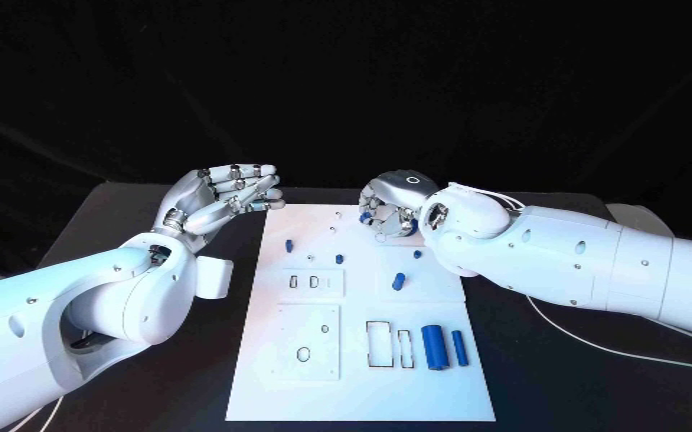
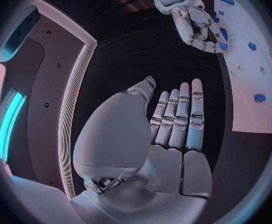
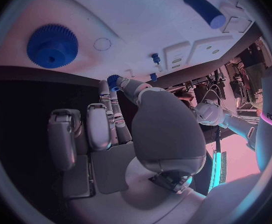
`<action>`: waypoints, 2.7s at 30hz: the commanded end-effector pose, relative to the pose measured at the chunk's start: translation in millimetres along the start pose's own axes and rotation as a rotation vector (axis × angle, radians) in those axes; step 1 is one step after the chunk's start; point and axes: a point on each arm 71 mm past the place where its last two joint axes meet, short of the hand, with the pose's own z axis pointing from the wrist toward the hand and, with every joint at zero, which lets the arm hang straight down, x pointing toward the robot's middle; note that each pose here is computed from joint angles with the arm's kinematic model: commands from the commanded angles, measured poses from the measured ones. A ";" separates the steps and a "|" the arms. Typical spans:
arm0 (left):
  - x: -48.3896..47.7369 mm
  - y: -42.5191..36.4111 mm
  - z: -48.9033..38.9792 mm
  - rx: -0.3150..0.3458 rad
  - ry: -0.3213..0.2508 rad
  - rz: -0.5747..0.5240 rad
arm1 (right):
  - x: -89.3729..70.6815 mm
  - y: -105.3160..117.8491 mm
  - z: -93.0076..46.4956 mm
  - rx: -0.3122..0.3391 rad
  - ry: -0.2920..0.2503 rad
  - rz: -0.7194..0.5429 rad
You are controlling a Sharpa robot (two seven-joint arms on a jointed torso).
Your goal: Assemble the parts on the task board
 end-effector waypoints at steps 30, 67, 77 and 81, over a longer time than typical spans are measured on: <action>6.7 -0.2 3.7 0.006 0.029 -0.015 | 7.4 11.8 29.6 0.036 -0.058 -0.007; 8.8 -9.5 7.6 0.024 0.036 -0.012 | 23.9 16.4 40.1 0.056 -0.021 -0.017; 9.3 -10.2 8.0 0.026 0.037 -0.012 | 23.8 16.0 41.8 0.062 -0.025 -0.021; 9.0 -10.5 8.1 0.027 0.036 -0.011 | 22.9 15.9 41.0 0.058 -0.034 -0.020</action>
